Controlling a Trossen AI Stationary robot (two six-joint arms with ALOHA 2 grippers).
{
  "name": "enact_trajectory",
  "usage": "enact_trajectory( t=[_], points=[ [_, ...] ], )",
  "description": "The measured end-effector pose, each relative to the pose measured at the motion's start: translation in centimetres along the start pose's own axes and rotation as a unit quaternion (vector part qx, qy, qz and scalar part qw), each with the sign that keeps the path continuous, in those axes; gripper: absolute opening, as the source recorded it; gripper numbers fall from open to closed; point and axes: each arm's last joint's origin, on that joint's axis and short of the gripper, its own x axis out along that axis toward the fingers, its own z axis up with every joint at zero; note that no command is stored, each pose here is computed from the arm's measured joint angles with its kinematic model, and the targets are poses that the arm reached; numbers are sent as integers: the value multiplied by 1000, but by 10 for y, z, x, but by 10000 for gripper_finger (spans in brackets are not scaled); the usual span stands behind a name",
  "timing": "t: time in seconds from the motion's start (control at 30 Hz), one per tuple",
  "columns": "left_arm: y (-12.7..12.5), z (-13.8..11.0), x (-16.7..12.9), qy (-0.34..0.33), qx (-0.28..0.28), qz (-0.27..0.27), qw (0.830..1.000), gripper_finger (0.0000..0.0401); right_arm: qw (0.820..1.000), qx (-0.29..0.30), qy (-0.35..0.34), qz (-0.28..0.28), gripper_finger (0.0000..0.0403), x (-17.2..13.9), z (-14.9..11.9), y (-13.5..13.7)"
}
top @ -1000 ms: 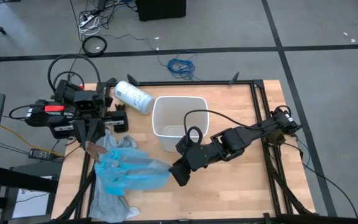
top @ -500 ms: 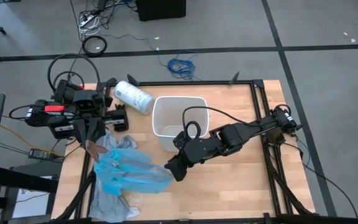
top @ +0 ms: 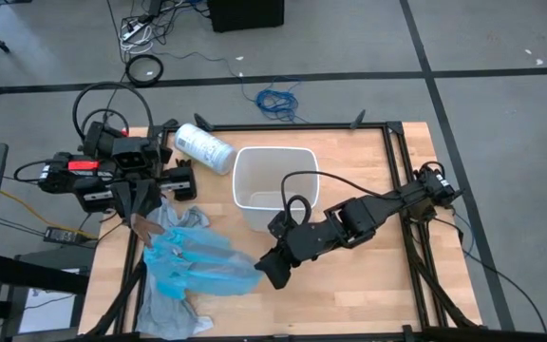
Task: Place trash/remove bag and relplace
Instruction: Close the blue trash bag
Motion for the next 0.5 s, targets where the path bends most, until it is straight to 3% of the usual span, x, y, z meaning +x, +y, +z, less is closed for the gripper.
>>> enact_trajectory(
  t=[0.5],
  points=[
    [0,0,0,0,0,0,1000,5,999,25,20,13,134,23,-12,-14]
  ],
)
